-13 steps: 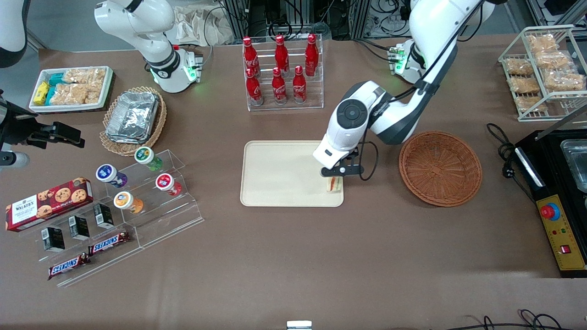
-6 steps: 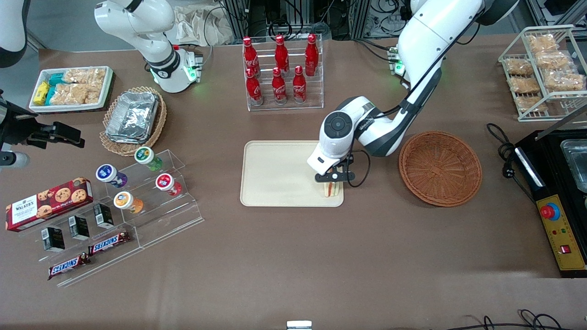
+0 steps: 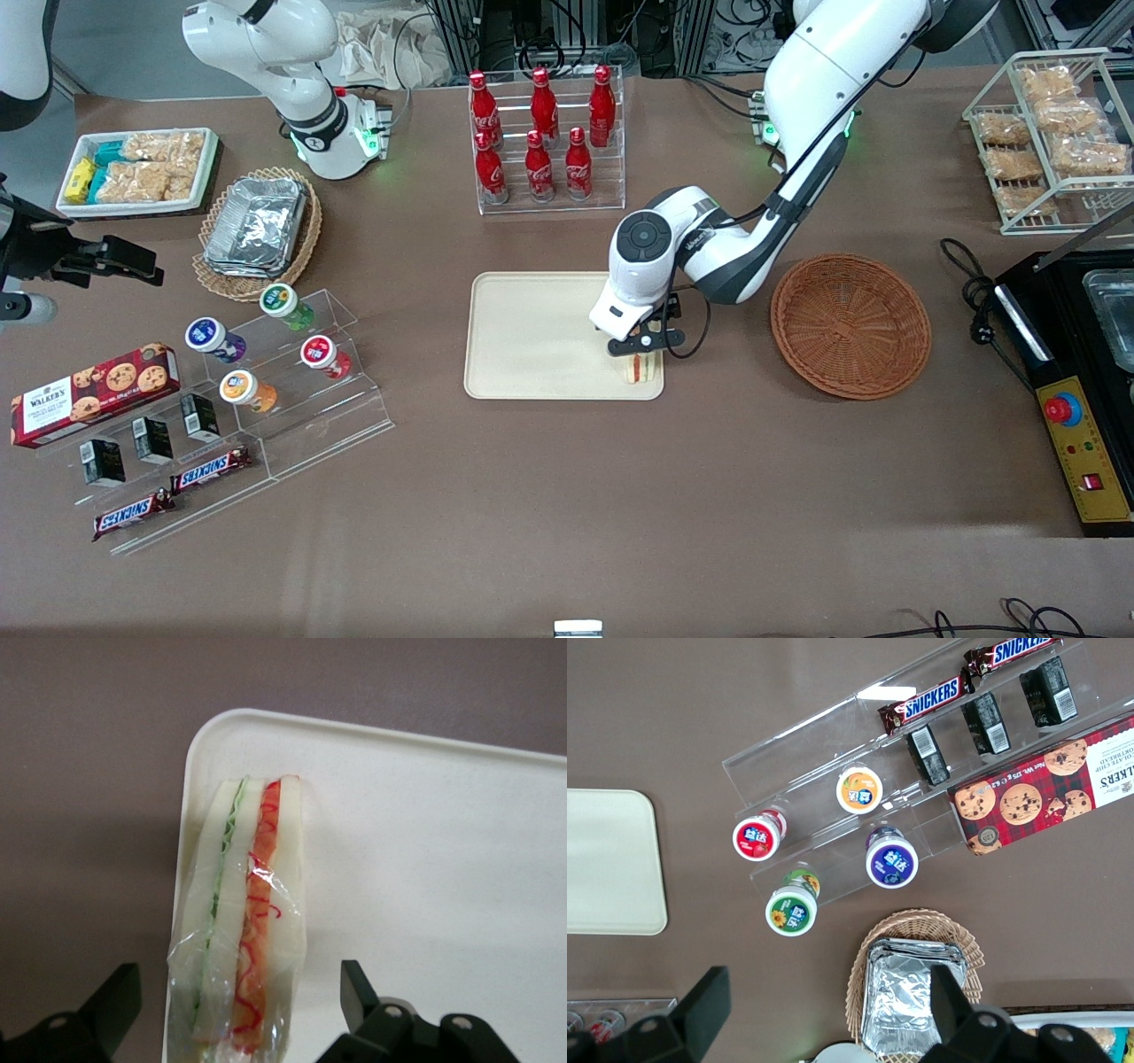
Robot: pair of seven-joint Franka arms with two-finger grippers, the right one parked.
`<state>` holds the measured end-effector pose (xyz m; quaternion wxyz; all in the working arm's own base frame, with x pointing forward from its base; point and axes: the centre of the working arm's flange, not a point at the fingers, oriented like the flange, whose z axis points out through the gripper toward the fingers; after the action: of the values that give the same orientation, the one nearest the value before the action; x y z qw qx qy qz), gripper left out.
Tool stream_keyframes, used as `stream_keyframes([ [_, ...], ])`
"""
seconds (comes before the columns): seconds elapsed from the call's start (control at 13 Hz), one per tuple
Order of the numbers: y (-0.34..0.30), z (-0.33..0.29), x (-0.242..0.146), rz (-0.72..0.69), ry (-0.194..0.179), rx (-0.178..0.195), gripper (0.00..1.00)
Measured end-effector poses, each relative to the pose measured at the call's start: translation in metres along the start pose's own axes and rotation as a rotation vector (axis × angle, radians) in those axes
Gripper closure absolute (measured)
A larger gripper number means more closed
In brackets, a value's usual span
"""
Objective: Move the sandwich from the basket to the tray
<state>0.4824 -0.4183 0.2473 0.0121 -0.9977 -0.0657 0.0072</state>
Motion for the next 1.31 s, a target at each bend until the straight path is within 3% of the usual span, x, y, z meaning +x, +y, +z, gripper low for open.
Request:
stream_keyframes([
  [0.31, -0.017, -0.065, 0.015, -0.069, 0.036, 0.041, 0.0],
  [0.46, -0.049, -0.119, 0.034, -0.149, 0.026, 0.066, 0.0],
  [0.62, -0.093, -0.179, 0.054, -0.188, -0.021, 0.035, 0.0],
  [0.69, -0.116, -0.207, 0.06, -0.197, -0.025, 0.011, 0.0],
  [0.85, -0.174, -0.252, 0.071, -0.191, -0.043, -0.001, 0.0],
  [1.08, -0.283, -0.29, 0.091, -0.076, -0.079, -0.024, 0.0],
  [1.31, -0.371, -0.291, 0.108, 0.088, -0.107, -0.044, 0.0],
])
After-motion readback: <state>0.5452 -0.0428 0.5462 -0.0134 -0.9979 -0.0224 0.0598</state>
